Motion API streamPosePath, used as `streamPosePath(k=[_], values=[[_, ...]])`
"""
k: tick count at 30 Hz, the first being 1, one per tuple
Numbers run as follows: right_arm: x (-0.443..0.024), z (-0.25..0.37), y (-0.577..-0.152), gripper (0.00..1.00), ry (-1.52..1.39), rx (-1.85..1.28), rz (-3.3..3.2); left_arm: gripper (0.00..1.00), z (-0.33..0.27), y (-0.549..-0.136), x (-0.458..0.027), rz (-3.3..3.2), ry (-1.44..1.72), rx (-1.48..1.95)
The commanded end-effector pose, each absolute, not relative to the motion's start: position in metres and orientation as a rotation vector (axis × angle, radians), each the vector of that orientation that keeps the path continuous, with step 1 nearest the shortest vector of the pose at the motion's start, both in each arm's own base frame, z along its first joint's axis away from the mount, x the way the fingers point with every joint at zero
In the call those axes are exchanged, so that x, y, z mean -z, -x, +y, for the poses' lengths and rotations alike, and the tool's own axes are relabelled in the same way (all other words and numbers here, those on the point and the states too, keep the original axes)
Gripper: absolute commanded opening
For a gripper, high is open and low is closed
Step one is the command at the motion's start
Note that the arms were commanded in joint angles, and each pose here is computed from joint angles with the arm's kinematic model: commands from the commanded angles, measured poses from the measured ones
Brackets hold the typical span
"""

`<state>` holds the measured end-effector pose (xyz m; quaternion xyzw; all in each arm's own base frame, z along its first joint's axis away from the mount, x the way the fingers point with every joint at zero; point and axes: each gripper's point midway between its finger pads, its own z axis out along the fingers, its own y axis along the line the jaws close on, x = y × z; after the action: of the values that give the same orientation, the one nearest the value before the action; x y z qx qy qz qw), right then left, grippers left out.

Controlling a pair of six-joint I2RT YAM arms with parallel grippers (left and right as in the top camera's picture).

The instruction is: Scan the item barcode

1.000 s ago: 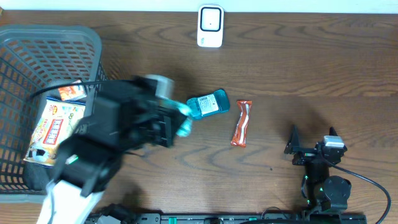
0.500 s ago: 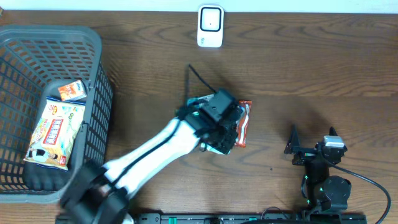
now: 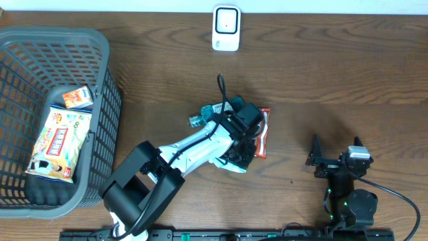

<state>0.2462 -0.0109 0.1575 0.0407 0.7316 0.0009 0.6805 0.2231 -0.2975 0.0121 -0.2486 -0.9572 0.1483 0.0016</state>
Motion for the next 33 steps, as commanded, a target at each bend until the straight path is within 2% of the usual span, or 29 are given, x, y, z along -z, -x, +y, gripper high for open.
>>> streamPosePath(k=[1,5,9,18,20,21,23,25,27,28,33], values=[[-0.157,-0.009,-0.246,0.99,-0.081,-0.004,1.641,0.72,-0.278,-0.225,0.013,-3.010,0.737,-0.307],[-0.157,-0.009,-0.246,0.99,-0.081,-0.004,1.641,0.83,-0.272,-0.231,0.014,-3.059,0.640,-0.244],[-0.157,-0.009,-0.246,0.99,-0.081,-0.004,1.641,0.83,-0.265,-0.241,0.011,-3.139,0.502,-0.164],[-0.157,-0.009,-0.246,0.99,-0.081,-0.004,1.641,0.83,-0.269,-0.256,-0.036,-3.271,0.494,-0.254],[-0.157,-0.009,-0.246,0.99,-0.081,-0.004,1.641,0.77,-0.270,-0.258,-0.045,-3.292,0.481,-0.277],[-0.157,-0.009,-0.246,0.99,-0.081,-0.004,1.641,0.68,-0.271,-0.258,-0.048,-3.298,0.479,-0.286],[-0.157,-0.009,-0.246,0.99,-0.081,-0.004,1.641,0.39,-0.271,-0.259,-0.051,-3.304,0.467,-0.296],[-0.157,-0.009,-0.246,0.99,-0.081,-0.004,1.641,0.24,-0.270,-0.258,-0.050,-3.305,0.438,-0.295],[-0.157,-0.009,-0.246,0.99,-0.081,-0.004,1.641,0.19,-0.267,-0.259,-0.050,-3.312,0.398,-0.270],[-0.157,-0.009,-0.246,0.99,-0.081,-0.004,1.641,0.13,-0.265,-0.259,-0.049,-3.316,0.390,-0.252],[-0.157,-0.009,-0.246,0.99,-0.081,-0.004,1.641,0.08,-0.257,-0.264,-0.047,-3.347,0.372,-0.175]])
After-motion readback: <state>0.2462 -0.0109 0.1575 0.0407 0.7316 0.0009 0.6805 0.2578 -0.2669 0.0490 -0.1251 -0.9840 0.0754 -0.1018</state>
